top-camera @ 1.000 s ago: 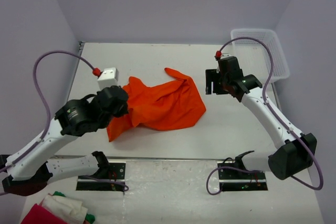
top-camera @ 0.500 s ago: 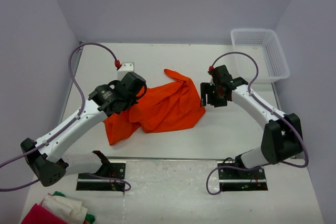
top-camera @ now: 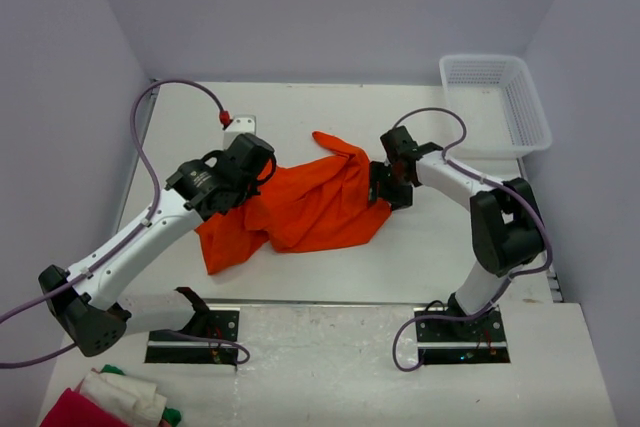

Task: Fold and stack the t-shirts
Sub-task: Flatten out the tshirt

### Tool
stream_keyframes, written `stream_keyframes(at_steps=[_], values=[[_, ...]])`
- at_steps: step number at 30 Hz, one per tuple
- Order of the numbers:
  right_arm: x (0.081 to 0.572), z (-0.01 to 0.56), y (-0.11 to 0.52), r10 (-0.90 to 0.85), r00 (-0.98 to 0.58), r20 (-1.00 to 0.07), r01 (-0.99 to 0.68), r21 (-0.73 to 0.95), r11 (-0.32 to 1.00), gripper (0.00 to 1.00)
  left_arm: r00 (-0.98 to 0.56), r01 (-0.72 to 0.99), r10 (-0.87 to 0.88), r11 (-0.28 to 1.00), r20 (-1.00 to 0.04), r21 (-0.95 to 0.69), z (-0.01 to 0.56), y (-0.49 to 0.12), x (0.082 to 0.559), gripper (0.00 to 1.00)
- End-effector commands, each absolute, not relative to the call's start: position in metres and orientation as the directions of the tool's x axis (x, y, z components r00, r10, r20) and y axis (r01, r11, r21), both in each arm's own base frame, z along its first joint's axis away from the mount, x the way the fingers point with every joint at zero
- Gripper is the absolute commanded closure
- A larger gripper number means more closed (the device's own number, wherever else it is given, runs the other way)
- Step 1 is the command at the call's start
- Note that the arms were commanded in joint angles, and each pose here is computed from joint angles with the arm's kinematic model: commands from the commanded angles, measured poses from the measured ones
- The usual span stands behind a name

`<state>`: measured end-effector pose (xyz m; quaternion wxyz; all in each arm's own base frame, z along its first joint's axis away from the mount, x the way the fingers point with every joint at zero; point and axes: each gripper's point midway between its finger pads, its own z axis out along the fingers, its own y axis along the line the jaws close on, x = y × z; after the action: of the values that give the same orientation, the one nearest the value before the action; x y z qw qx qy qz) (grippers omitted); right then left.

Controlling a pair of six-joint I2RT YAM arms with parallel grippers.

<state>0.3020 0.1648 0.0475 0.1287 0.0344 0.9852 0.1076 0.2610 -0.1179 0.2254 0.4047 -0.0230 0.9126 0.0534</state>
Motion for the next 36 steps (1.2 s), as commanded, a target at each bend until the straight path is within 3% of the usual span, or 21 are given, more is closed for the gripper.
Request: stream_keyframes(at_steps=[1, 8, 18, 21, 22, 23, 24, 29, 36], values=[[0.302, 0.057, 0.169, 0.182, -0.944, -0.277, 0.109, 0.258, 0.960, 0.36, -0.609, -0.072, -0.008, 0.996, -0.793, 0.046, 0.251, -0.118, 0.270, 1.00], [0.275, 0.048, 0.172, 0.238, -0.937, -0.256, 0.147, 0.329, 0.933, 0.37, -0.618, -0.032, 0.012, 0.999, -0.786, 0.041, 0.243, -0.120, 0.268, 1.00], [0.276, 0.021, 0.202, 0.254, -0.945, -0.205, 0.165, 0.373, 0.913, 0.46, -0.608, -0.005, 0.035, 0.999, -0.793, 0.048, 0.252, -0.116, 0.265, 1.00], [0.280, 0.017, 0.210, 0.247, -0.948, -0.203, 0.162, 0.363, 0.918, 0.60, -0.608, -0.008, 0.035, 0.999, -0.793, 0.050, 0.253, -0.112, 0.262, 1.00], [0.281, 0.016, 0.212, 0.245, -0.948, -0.203, 0.160, 0.360, 0.919, 0.74, -0.607, -0.007, 0.036, 0.999, -0.794, 0.050, 0.253, -0.111, 0.261, 1.00], [0.284, 0.016, 0.212, 0.246, -0.945, -0.216, 0.159, 0.351, 0.923, 0.83, -0.604, -0.005, 0.036, 0.999, -0.796, 0.050, 0.255, -0.110, 0.260, 1.00], [0.286, 0.020, 0.212, 0.246, -0.942, -0.227, 0.157, 0.348, 0.924, 0.98, -0.598, -0.007, 0.034, 0.999, -0.801, 0.048, 0.258, -0.109, 0.260, 1.00], [0.300, 0.075, 0.213, 0.160, -0.901, -0.404, 0.044, 0.283, 0.958, 1.00, -0.522, 0.001, 0.020, 1.000, -0.853, 0.022, 0.295, -0.101, 0.255, 1.00], [0.319, 0.223, 0.210, 0.038, -0.753, -0.656, -0.170, 0.250, 0.953, 1.00, -0.281, 0.092, -0.124, 0.984, -0.952, -0.155, 0.396, -0.098, 0.242, 1.00]])
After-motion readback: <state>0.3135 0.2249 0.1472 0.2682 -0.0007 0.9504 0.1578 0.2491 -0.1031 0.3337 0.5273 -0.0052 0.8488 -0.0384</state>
